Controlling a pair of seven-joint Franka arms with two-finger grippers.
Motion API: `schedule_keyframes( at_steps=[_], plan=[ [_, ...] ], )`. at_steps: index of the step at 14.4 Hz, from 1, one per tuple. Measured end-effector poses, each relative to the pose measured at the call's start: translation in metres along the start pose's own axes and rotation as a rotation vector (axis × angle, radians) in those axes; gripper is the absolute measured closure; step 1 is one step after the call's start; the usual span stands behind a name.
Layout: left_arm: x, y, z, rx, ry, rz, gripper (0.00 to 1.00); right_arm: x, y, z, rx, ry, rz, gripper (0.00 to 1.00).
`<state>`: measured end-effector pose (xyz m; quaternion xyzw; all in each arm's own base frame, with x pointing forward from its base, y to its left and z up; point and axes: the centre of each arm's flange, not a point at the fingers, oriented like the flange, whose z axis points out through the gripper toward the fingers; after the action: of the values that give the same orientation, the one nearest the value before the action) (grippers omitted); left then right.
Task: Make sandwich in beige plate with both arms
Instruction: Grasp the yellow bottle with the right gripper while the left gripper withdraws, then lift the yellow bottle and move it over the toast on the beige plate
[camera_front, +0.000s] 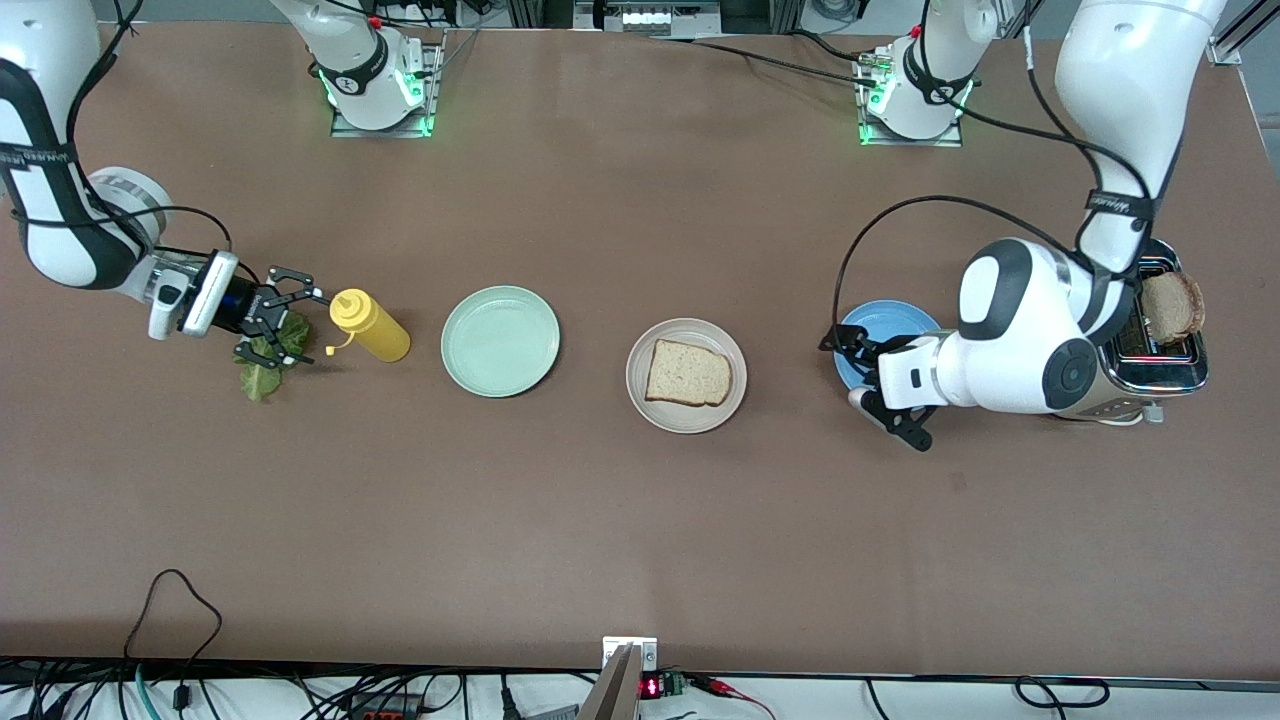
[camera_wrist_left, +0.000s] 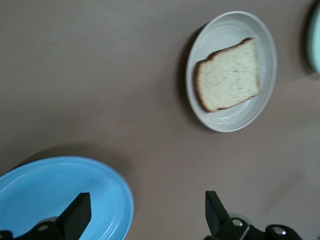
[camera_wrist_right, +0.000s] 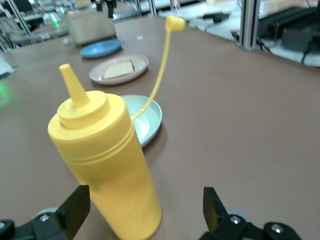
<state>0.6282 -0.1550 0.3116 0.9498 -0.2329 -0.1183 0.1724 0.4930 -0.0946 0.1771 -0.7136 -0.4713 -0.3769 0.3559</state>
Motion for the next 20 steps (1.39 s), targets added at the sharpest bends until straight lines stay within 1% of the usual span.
schedule_keyframes(
  at_steps=[2,4,7,8,10,11,13,15,16,18,20],
  plan=[
    [-0.007,0.0,-0.026,0.125,-0.042,-0.027,0.0,-0.015,-0.005,0.015,0.015,0.077,-0.022,0.0],
    [-0.013,0.003,-0.063,0.227,-0.065,-0.026,0.0,-0.031,-0.01,0.028,0.021,0.14,-0.034,0.0],
    [-0.023,0.005,-0.131,0.367,-0.081,-0.03,0.0,-0.048,-0.017,0.042,0.031,0.186,-0.044,0.0],
    [-0.029,0.005,-0.152,0.393,-0.09,-0.043,0.0,-0.051,-0.018,0.045,0.033,0.196,-0.046,0.0],
    [-0.044,0.008,-0.189,0.398,-0.111,-0.079,0.0,-0.053,-0.02,0.051,0.034,0.231,-0.062,0.0],
    [-0.051,0.009,-0.205,0.404,-0.103,-0.106,0.0,-0.054,-0.022,0.054,0.04,0.247,-0.071,0.0],
    [-0.066,0.007,-0.231,0.4,-0.056,-0.214,0.0,-0.052,-0.025,0.06,0.056,0.276,-0.077,0.0],
    [-0.09,-0.006,-0.254,0.356,0.003,-0.342,0.0,-0.052,-0.027,0.067,0.063,0.305,-0.078,0.0],
    [-0.103,-0.01,-0.264,0.349,0.035,-0.375,0.0,-0.053,-0.028,0.071,0.065,0.32,-0.074,0.0],
    [-0.122,-0.006,-0.279,0.377,0.121,-0.397,0.0,-0.054,-0.03,0.079,0.069,0.342,-0.072,0.0],
    [-0.139,0.007,-0.287,0.409,0.212,-0.386,0.0,-0.051,-0.029,0.084,0.075,0.351,-0.077,0.0]
  ],
)
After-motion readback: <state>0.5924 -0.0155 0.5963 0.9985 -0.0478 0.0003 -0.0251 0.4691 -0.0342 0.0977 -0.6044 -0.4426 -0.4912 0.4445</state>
